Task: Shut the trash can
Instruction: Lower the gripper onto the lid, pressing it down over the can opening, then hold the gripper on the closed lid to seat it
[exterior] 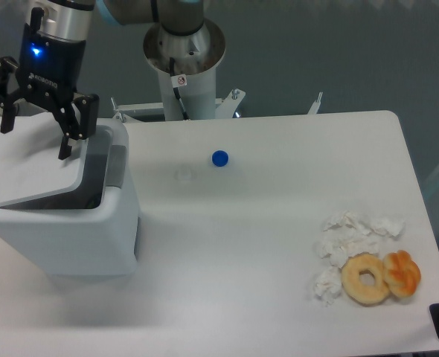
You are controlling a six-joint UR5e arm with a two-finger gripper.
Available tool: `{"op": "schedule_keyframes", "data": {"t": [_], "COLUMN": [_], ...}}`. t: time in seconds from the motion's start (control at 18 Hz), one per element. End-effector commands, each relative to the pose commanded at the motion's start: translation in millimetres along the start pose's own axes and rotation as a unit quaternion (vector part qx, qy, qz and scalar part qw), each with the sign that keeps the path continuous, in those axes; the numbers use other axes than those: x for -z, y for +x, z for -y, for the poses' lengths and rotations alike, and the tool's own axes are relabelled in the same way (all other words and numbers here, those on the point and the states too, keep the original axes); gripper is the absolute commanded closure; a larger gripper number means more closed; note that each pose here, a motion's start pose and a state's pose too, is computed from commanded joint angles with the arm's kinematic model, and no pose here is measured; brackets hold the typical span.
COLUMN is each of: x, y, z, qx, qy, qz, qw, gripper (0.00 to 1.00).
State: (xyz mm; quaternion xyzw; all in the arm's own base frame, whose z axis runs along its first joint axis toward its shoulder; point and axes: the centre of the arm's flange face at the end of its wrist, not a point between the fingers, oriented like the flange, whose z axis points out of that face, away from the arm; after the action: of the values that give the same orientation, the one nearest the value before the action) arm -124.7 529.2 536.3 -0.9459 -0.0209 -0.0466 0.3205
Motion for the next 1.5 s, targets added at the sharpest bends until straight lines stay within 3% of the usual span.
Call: {"op": "schedule_keyframes", "data": {"t": [0.17,0.61,1.0,1.5], "x": [-7,-36,-33,-33], "y": [-4,-19,-27,-28], "z": [-6,-25,-24,-26], "qx": [-0.015,0.011,0.034,0.039], "qy": [-0.008,-0.035,-0.024,-0.028], "qz": [-0.001,-0.017,-0.040,-0.044], "qw": [0.9999,0.9992,0.9983,0.9979], "gripper": [0.00,0.00,0.00,0.00]}}
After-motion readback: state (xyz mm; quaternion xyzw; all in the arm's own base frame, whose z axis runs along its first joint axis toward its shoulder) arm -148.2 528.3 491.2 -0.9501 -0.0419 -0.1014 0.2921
